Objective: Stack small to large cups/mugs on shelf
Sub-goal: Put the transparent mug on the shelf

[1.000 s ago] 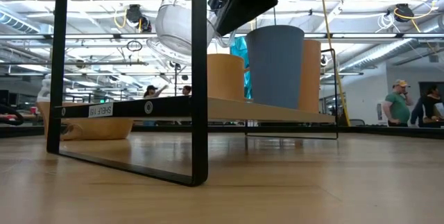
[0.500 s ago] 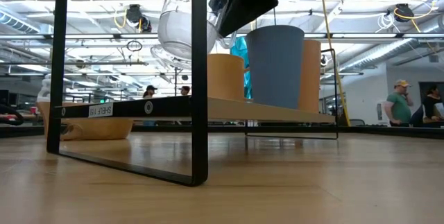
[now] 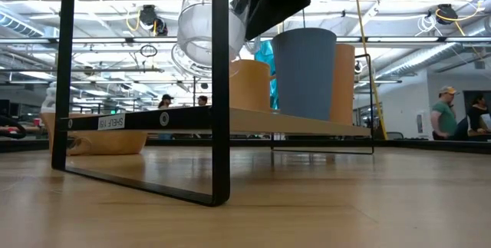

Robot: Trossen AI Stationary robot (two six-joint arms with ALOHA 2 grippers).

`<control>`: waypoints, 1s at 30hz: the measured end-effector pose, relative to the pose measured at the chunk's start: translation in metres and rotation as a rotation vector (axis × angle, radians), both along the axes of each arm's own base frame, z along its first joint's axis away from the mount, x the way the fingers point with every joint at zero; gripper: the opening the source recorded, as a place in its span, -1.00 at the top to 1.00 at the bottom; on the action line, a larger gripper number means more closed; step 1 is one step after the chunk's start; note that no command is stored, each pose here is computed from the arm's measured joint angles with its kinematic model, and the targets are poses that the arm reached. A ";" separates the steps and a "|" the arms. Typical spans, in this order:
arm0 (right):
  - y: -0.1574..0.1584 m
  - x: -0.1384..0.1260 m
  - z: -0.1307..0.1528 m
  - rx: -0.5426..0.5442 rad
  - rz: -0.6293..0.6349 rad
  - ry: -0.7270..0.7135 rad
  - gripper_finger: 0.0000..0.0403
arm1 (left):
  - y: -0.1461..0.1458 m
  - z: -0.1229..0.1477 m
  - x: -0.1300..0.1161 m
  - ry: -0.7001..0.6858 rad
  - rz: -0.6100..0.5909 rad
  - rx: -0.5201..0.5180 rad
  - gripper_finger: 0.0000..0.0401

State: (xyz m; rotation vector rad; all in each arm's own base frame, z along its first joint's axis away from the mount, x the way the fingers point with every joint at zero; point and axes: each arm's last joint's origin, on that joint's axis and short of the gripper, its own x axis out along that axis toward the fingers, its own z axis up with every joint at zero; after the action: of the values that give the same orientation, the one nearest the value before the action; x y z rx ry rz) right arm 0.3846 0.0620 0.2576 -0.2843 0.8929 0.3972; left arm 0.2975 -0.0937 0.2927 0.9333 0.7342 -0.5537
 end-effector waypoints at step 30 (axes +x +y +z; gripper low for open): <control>-0.002 -0.004 0.000 -0.042 -0.034 0.029 -0.33 | 0.000 0.000 0.000 0.008 0.040 -0.046 0.96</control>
State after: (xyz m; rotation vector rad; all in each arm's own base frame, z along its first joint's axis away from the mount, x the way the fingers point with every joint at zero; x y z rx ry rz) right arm 0.3806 0.0600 0.2579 -0.3023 0.9343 0.3515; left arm 0.2976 -0.0937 0.2928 0.8726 0.7429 -0.5366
